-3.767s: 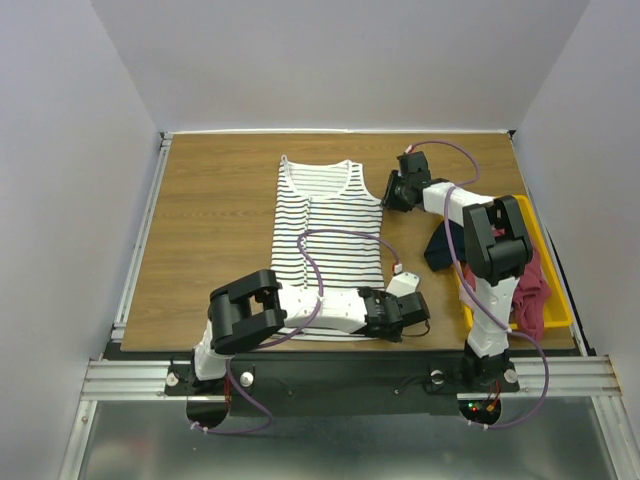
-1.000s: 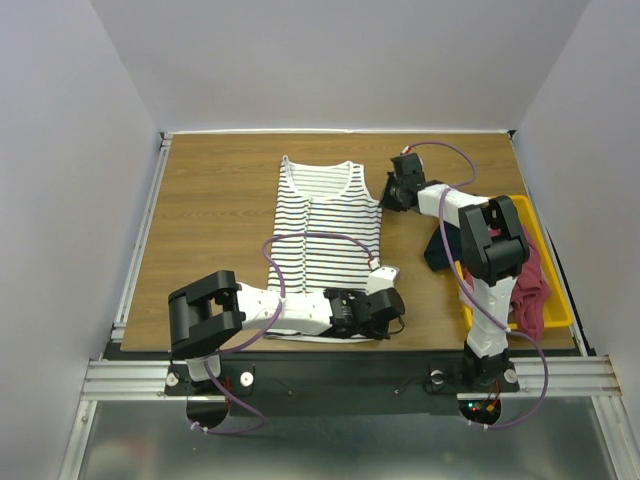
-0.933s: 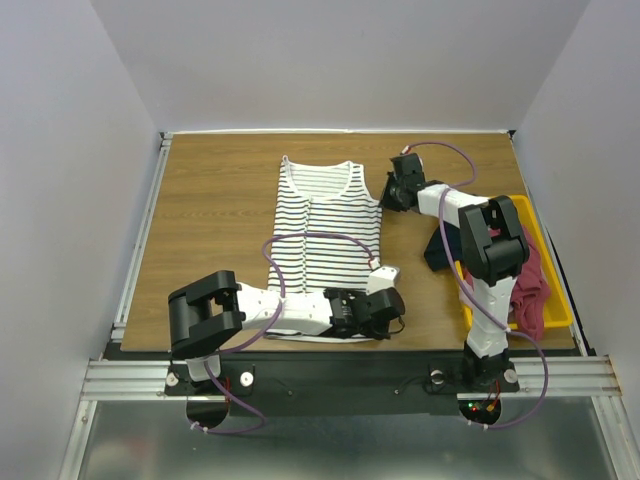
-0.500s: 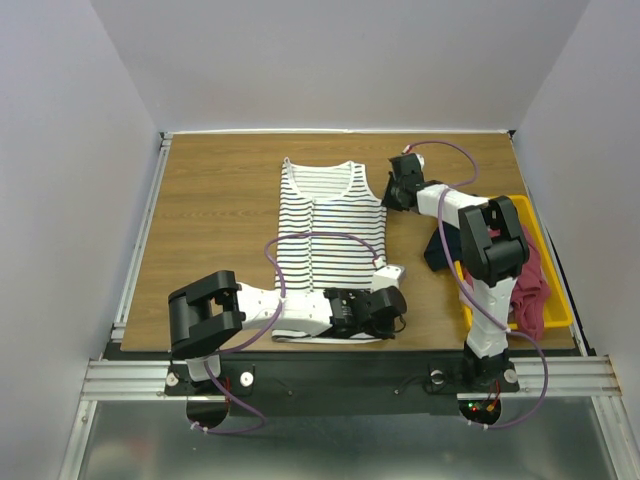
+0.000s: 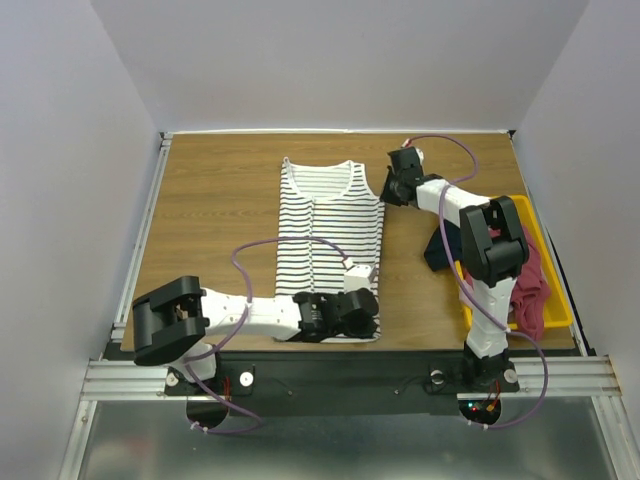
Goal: Fold and stack the tank tops
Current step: Fold the tank top
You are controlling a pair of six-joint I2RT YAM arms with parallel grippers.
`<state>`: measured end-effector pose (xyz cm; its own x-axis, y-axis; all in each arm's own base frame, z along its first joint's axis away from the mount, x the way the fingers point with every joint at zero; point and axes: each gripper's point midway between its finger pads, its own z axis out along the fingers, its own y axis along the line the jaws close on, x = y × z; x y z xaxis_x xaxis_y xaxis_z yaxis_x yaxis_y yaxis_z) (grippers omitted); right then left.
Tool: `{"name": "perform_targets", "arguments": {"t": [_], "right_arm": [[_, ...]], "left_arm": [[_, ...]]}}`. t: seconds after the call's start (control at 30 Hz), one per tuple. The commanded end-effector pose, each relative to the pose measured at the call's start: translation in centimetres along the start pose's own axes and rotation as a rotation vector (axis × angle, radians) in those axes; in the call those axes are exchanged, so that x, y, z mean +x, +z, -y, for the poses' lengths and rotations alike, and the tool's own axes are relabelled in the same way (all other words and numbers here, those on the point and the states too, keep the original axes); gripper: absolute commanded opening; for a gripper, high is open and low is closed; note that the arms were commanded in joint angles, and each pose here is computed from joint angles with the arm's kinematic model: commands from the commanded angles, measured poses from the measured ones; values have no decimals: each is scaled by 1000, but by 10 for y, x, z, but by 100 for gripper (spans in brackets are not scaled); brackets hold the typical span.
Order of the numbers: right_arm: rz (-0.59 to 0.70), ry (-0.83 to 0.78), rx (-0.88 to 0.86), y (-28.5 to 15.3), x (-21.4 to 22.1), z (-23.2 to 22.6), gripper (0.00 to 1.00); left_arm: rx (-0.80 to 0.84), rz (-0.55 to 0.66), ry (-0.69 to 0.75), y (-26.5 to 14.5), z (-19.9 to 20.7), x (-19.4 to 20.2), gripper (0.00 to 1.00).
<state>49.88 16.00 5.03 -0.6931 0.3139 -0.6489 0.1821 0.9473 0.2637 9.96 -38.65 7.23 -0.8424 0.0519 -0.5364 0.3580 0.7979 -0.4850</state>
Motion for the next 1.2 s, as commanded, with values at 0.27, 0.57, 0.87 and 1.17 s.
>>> {"name": "perform_targets", "arguments": {"t": [0.27,0.57,0.87,1.17], "right_arm": [[77,51,-116,-17,-32,-61,0],[82,41,-165,-16,-29,-101,0],[73,31,-189,-10,-19,-125,0],[82,26,-207,-9,-17,-143,0]], "left_arm": [[-30,53,-153,-20,-36,0,0],[-59,57,-210,-27,-54,7,0],[-106,50,-248,-33,-72,15,0],[-196,63,-285,-40,-90,15,0]]}}
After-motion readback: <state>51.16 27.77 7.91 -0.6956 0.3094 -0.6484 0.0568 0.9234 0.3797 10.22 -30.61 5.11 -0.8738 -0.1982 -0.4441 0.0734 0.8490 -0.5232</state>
